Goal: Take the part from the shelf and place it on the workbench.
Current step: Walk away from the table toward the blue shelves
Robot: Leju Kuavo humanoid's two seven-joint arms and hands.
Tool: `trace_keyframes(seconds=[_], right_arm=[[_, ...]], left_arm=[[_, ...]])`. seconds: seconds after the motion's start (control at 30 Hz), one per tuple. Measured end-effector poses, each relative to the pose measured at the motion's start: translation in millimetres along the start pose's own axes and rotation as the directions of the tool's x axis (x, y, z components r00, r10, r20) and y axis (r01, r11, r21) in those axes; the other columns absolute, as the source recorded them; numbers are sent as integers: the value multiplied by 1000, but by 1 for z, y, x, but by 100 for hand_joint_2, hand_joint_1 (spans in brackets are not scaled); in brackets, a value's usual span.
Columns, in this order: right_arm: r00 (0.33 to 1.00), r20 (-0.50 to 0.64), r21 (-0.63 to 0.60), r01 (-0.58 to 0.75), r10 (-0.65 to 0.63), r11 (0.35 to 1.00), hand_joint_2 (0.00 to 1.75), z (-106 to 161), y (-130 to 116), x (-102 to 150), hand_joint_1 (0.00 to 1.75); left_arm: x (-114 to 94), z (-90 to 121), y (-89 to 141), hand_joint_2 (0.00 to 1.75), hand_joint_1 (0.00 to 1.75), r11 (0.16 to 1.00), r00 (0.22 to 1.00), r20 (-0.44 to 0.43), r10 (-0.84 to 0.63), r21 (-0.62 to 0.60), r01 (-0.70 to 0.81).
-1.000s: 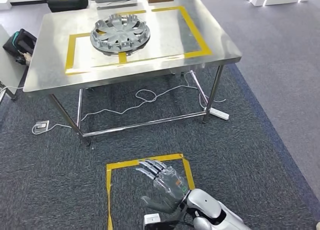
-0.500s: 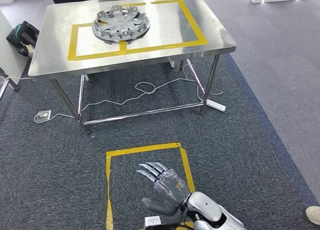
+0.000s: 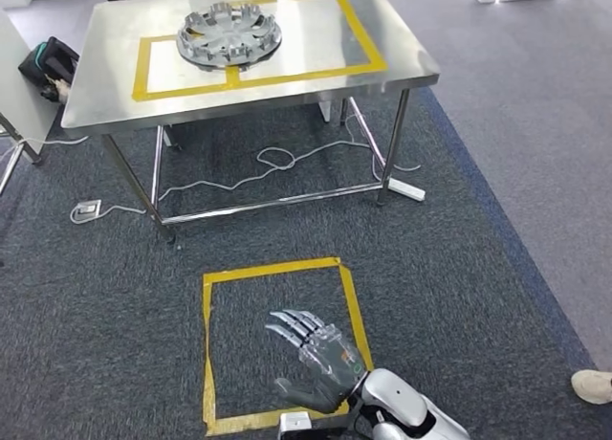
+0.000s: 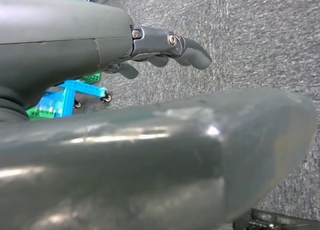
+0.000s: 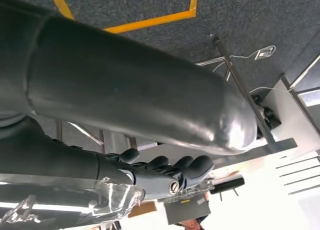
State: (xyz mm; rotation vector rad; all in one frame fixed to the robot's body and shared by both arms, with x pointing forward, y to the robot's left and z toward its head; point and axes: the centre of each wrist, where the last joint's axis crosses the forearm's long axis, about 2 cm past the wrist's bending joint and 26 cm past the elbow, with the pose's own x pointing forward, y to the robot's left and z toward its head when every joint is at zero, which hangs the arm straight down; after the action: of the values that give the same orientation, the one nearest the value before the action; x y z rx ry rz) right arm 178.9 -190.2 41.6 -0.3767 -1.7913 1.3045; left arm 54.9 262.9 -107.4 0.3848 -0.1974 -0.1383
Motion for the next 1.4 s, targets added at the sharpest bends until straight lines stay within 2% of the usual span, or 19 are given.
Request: trace_keyframes(seconds=[0.97,1.1,1.2,1.3,1.4], right_arm=[[990,-101,-75,91,-98,993,0,25,16,7,0],[986,-147,-107,58,-73,993,0,30,18,6,0],[978,-207,-128,-23,-4,991,0,34,22,1,0],[963,-263,-109,-82,51,991,0,42,30,-4,0],[950,-307,-95,-82,49,992,0,50,37,-12,0]], left_arm=[[-2,2,-3,0,0,1000,999,-27,-17,-4,17],[-2,2,-4,0,0,1000,1000,-27,-16,-4,16],[0,4,-7,0,0,1000,1000,-25,-15,-9,14],[1,4,-9,0,0,1000,1000,-24,-14,-12,14],[1,5,-11,0,0,1000,1000,-25,-14,-15,14]])
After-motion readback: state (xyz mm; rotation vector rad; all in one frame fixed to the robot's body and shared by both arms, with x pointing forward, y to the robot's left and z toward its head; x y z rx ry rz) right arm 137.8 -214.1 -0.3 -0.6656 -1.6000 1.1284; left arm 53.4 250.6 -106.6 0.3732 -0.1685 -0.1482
